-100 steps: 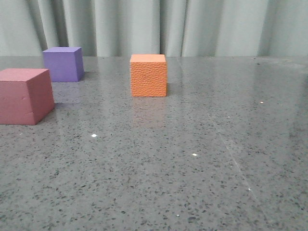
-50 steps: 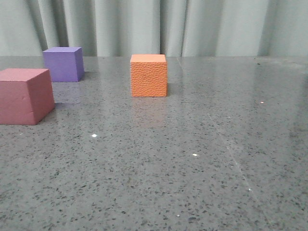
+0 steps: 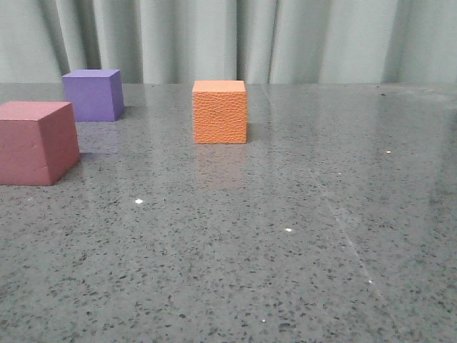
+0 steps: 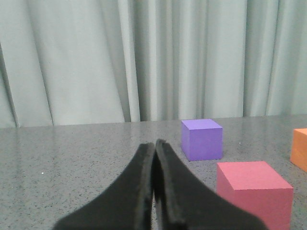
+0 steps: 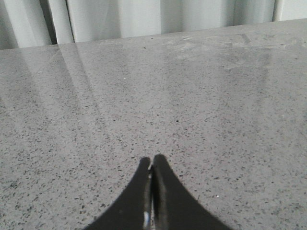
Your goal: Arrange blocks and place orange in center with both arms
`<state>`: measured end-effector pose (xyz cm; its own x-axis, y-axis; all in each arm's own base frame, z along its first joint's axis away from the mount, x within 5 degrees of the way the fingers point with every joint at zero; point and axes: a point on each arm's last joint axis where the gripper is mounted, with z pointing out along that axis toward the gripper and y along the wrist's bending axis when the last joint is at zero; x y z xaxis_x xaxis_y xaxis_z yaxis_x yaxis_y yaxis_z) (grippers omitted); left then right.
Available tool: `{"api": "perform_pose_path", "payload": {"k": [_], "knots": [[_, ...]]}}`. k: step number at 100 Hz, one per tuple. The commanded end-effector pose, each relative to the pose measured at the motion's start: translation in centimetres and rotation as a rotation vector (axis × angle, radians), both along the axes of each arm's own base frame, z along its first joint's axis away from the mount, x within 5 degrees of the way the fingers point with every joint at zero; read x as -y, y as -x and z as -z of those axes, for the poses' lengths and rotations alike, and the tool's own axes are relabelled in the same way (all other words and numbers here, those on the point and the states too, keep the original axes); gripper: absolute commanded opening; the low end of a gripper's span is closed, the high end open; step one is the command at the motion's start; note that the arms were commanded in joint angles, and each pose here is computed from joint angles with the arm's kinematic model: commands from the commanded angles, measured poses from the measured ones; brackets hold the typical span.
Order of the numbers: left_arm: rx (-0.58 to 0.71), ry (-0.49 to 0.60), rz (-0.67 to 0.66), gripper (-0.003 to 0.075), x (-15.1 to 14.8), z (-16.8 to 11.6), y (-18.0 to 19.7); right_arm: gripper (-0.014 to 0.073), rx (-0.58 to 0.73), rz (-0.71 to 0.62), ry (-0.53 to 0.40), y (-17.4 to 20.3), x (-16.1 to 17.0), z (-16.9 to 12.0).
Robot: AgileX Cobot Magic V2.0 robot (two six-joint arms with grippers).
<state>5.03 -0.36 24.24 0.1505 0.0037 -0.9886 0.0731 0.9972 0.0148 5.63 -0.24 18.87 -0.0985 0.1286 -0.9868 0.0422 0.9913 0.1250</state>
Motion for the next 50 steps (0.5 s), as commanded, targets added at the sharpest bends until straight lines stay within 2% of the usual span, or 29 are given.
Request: {"api": "perform_pose_path", "payload": {"k": [1,9,30,41,50], "knots": [[0.050,0.015,-0.004,-0.0019,-0.1,-4.2,0.5,-0.0068,0.122,-0.005,0.012,0.2,-0.1,-1.4],[-0.034,0.051,-0.007,-0.0019,-0.1,-7.2,0.3,-0.0068,0.122,-0.005,0.012,0.2,-0.1,-1.4],[-0.373,0.090,-0.007,-0.0019,0.2,-13.9,-2.9,-0.0068,0.122,-0.005,0.012,0.2,-0.1,-1.4],[-0.535,0.078,-0.018,-0.0019,0.4,-15.7,-5.3,-0.0068,0.122,-0.005,0.012,0.2,-0.1,-1.4],[-0.602,0.067,-0.023,-0.0019,0.5,-16.7,-7.3,-0.0068,0.122,-0.005,0.012,0.2,-0.1,-1.4]]}}
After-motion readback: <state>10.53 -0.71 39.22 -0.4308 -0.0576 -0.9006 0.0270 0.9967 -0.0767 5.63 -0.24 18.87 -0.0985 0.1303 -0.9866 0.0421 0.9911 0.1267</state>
